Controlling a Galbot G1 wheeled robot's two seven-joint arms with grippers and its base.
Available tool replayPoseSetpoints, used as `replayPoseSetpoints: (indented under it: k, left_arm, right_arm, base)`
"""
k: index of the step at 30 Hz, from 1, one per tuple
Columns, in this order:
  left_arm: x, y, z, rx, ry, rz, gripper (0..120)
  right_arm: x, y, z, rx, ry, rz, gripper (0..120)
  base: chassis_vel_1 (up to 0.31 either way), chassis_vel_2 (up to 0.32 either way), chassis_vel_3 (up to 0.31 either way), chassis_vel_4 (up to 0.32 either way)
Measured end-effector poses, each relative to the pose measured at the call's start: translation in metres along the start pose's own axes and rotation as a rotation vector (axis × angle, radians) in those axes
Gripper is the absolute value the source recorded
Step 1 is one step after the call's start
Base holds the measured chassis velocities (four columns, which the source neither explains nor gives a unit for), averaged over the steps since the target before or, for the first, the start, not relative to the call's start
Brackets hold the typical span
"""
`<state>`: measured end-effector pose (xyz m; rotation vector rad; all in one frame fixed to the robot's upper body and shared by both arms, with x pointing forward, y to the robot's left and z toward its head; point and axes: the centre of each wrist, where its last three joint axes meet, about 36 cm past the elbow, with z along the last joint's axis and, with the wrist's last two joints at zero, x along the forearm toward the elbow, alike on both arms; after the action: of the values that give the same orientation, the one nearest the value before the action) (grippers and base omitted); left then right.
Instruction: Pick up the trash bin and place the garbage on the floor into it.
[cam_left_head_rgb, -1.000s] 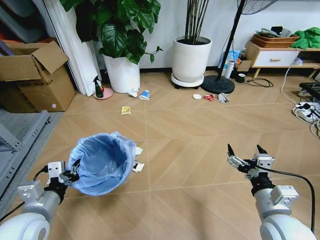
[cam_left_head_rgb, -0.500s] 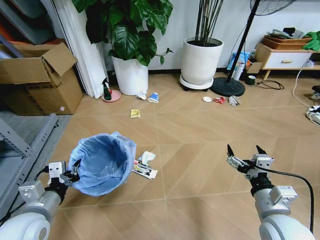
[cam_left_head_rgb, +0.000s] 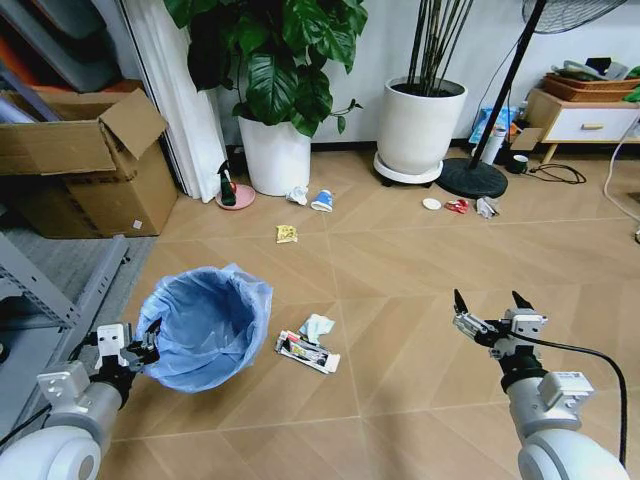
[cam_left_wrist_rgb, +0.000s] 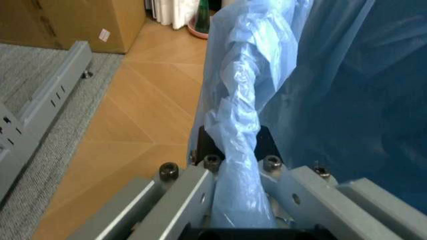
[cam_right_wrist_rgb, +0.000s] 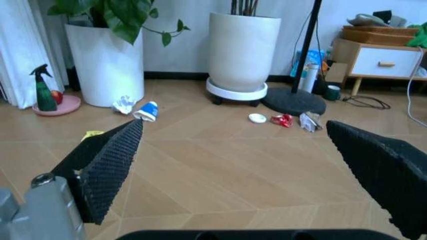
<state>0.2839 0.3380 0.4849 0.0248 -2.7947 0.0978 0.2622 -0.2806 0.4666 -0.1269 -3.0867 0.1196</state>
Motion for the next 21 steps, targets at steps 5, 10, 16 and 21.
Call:
replayPoseSetpoints:
  k: [5,10,16,21]
  left_arm:
    - [0.001,0.0,0.0,0.002,-0.001,-0.001,0]
    - [-0.001,0.001,0.0,0.003,-0.001,-0.006,0]
    - [-0.006,0.003,0.001,-0.001,0.008,-0.026,0]
    - [-0.007,0.007,0.002,-0.007,0.015,-0.04,0]
  right_arm:
    - [-0.001,0.001,0.004,-0.003,0.012,-0.004,100]
    - [-0.008,-0.002,0.011,-0.004,0.035,-0.014,100]
    - [-0.027,-0.005,0.019,-0.01,0.073,-0.057,100]
    - [-0.055,-0.003,0.035,-0.012,0.134,-0.159,100]
  base:
    - [0.011,0.152,0.01,-0.147]
    - [-0.008,0.05,0.016,-0.049]
    - [-0.009,-0.027,0.004,0.033]
    - [0.0,0.0,0.0,0.0]
